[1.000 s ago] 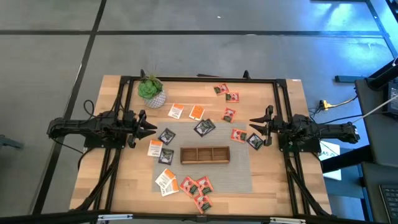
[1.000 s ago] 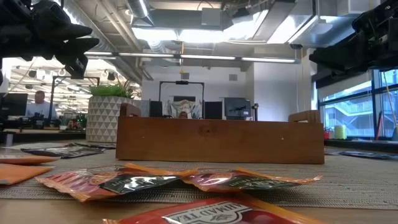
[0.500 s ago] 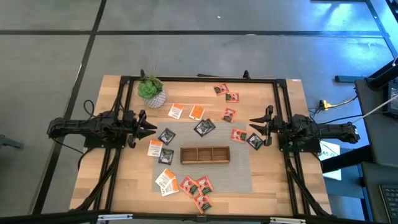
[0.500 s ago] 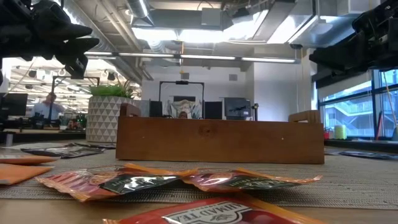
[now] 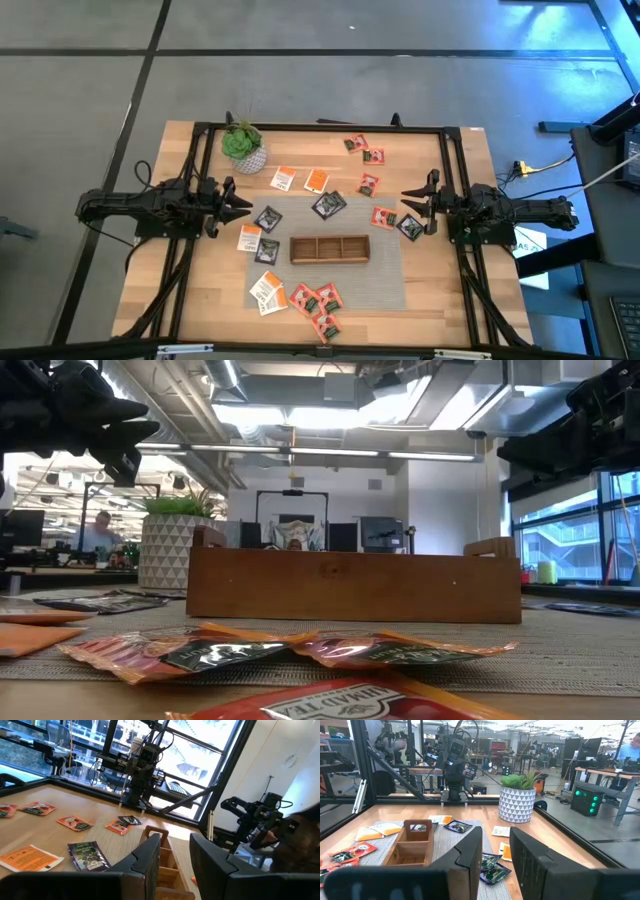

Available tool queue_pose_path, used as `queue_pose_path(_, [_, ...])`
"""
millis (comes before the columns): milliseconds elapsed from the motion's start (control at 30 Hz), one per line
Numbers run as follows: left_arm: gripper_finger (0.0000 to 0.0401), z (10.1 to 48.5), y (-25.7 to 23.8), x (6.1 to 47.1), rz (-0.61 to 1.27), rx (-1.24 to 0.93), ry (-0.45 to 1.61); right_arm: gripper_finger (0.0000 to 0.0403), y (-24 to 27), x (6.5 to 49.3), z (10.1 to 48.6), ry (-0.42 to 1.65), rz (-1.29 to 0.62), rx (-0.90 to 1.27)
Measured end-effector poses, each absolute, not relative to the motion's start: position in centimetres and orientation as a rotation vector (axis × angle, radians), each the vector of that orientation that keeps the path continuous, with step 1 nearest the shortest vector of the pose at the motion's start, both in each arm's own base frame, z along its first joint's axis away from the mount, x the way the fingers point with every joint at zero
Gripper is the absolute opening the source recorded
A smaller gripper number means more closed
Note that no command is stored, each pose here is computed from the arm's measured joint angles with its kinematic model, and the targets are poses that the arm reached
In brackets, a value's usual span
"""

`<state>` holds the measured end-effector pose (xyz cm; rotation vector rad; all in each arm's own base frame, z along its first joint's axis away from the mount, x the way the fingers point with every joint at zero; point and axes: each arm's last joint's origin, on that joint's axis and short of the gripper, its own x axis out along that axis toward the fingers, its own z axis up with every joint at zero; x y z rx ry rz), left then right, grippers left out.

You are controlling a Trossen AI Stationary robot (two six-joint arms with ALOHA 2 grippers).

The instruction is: Pick & Place Tea

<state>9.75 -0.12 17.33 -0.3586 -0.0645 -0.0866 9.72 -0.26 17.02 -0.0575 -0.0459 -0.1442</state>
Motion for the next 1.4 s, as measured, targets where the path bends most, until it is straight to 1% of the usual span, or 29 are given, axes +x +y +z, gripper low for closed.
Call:
queue_pose_path(267, [0.0104,17.33,-0.11,9.75,-0.086,-0.359,-0.064,0.0102,-0.26,9.72,17.03,-0.043,-0.146,-0.100])
queue_pose_path(467, [0.0104,17.34,-0.11,9.75,-0.087,-0.358,-0.065,0.0102,-0.26,9.71,17.03,-0.054,-0.141,0.053])
queue_pose_path(667, [0.0104,17.33,-0.11,9.75,-0.086,-0.359,-0.065,0.0102,-0.25,9.72,17.04,-0.057,-0.140,0.083])
queue_pose_path(833, [0.0104,17.34,-0.12,9.75,-0.087,-0.359,-0.065,0.0102,-0.25,9.71,17.17,-0.078,-0.136,0.185])
queue_pose_path(1033, [0.0104,17.33,-0.11,9.75,-0.086,-0.358,-0.065,0.0102,-0.16,9.72,17.17,-0.078,-0.099,0.257])
queue_pose_path(1400, [0.0104,17.33,-0.12,9.75,-0.087,-0.358,-0.065,0.0102,-0.13,9.73,16.96,-0.057,-0.092,0.285])
